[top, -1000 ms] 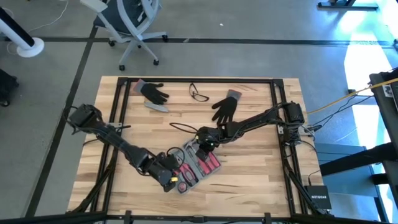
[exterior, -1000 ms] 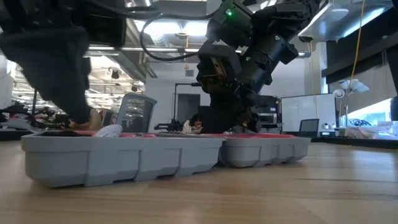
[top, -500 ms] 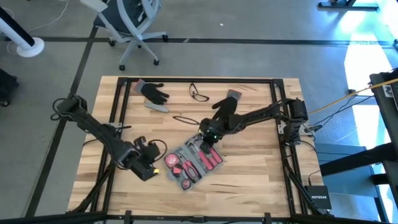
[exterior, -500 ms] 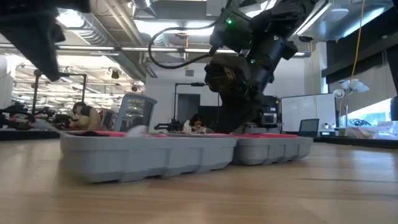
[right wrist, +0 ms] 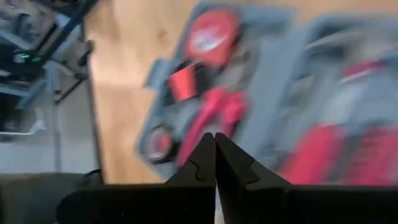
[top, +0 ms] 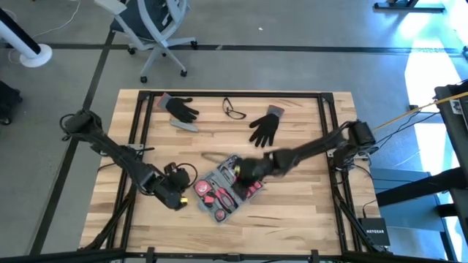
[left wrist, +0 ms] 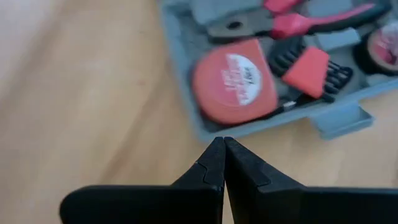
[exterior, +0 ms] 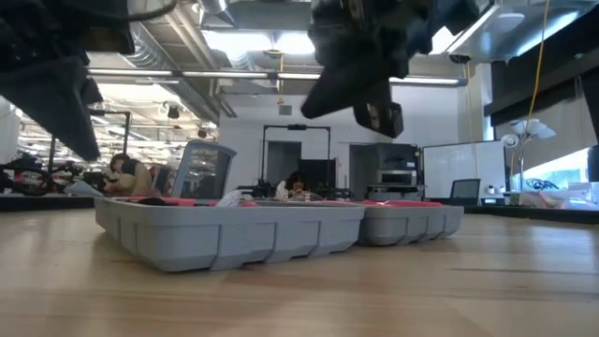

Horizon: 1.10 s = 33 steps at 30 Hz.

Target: Prefit tool cases

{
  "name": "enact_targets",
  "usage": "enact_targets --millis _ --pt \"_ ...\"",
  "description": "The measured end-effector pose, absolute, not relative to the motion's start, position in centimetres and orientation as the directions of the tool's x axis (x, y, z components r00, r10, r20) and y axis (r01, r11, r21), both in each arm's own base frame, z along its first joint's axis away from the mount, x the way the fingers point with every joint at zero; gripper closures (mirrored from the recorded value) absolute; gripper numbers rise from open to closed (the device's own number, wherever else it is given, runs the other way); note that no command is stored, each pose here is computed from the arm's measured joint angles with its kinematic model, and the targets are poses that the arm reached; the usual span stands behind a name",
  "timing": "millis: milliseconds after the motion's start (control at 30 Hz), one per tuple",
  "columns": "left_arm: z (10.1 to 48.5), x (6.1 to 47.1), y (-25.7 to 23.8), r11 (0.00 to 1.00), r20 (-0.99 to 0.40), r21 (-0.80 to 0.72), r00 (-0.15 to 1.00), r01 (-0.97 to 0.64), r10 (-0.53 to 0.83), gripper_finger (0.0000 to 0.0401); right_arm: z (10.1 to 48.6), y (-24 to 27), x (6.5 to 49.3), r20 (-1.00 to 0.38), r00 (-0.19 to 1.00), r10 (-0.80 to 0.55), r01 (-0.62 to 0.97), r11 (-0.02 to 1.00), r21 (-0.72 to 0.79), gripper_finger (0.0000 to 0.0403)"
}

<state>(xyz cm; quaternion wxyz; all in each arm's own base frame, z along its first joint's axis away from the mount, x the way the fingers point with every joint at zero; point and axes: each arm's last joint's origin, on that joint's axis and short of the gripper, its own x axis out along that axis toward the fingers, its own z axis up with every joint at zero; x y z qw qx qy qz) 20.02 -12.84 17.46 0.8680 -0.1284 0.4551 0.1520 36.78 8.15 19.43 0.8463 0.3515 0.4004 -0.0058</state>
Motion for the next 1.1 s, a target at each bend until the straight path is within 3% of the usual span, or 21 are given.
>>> enact_targets --millis 300,467,700,800,1100 --pt "13.5 20.5 -12.9 0.924 -0.859 -0.153 0.509 -0.350 0.050 0.0401 15.8 12.6 42.1 -0.691 0.679 0.249 0.401 0.662 0.633 0.0403" --pt "12.5 21.6 -14.0 0.927 -0.841 -0.230 0.540 -0.296 -0.036 0.0401 15.5 14.2 45.2 -0.691 0.637 0.341 0.367 0.655 0.661 0.0403" --pt "11.9 21.7 -14.1 0.930 -0.849 -0.213 0.528 -0.301 -0.023 0.0401 15.3 15.8 45.2 -0.730 0.569 0.379 0.322 0.714 0.621 0.0403" --pt "11.9 21.7 -14.1 0.937 -0.843 -0.194 0.538 -0.290 -0.008 0.0401 14.1 15.9 44.8 -0.785 0.521 0.336 0.363 0.744 0.560 0.0403" --pt "11.9 21.8 -14.0 0.881 -0.824 -0.246 0.566 -0.404 0.029 0.0401 12.6 16.0 45.6 -0.761 0.573 0.305 0.369 0.733 0.572 0.0403"
